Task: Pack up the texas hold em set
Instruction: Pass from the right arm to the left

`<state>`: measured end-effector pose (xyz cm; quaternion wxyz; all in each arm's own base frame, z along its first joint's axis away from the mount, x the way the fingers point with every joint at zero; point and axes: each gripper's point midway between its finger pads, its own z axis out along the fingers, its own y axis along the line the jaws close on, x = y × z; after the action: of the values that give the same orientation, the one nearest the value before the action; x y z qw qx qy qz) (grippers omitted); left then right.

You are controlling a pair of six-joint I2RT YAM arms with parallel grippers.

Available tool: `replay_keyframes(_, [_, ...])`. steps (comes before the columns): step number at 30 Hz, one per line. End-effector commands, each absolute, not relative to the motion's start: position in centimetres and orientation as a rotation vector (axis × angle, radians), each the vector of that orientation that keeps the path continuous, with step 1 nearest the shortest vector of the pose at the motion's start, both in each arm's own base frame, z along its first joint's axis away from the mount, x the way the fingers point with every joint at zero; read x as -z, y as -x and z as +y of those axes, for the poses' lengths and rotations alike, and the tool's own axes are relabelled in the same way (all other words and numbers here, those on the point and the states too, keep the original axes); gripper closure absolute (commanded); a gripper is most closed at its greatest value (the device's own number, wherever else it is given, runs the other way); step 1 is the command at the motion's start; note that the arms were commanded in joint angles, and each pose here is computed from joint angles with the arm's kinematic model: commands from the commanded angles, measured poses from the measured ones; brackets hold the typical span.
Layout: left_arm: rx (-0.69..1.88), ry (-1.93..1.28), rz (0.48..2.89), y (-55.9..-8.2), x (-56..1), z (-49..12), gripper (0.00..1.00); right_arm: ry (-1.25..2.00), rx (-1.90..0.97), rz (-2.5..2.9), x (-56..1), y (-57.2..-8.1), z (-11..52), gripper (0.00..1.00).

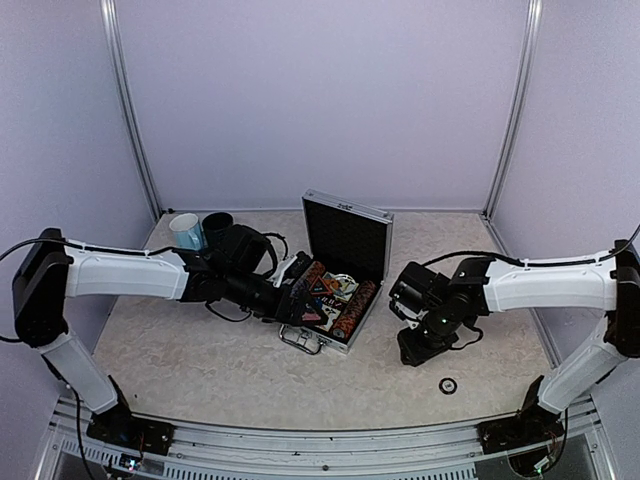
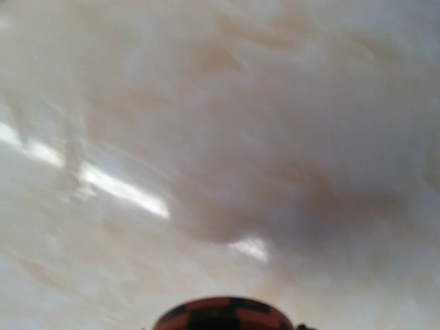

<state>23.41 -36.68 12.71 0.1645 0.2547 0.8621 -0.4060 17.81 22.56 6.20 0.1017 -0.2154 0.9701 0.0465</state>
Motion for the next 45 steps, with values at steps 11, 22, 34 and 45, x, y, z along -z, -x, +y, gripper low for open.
replay_keyframes(11, [1.662, -0.489, 2.522, -22.3, -12.0, -40.3, 0.08, 0.942, -0.226, 2.73, -9.1, -19.1, 30.3, 0.71])
replay_keyframes(22, [1.841, -0.268, 2.539, -20.6, -11.1, -39.1, 0.15, 1.128, -0.341, 2.665, -10.0, -17.3, 34.8, 0.7])
replay_keyframes(34, [1.916, -0.233, 2.538, -20.1, -10.7, -39.5, 0.22, 1.233, -0.4, 2.617, -10.0, -16.2, 37.9, 0.7])
replay_keyframes(45, [2.004, -0.223, 2.509, -19.6, -10.4, -39.6, 0.29, 1.26, -0.432, 2.59, -10.4, -16.0, 39.0, 0.7])
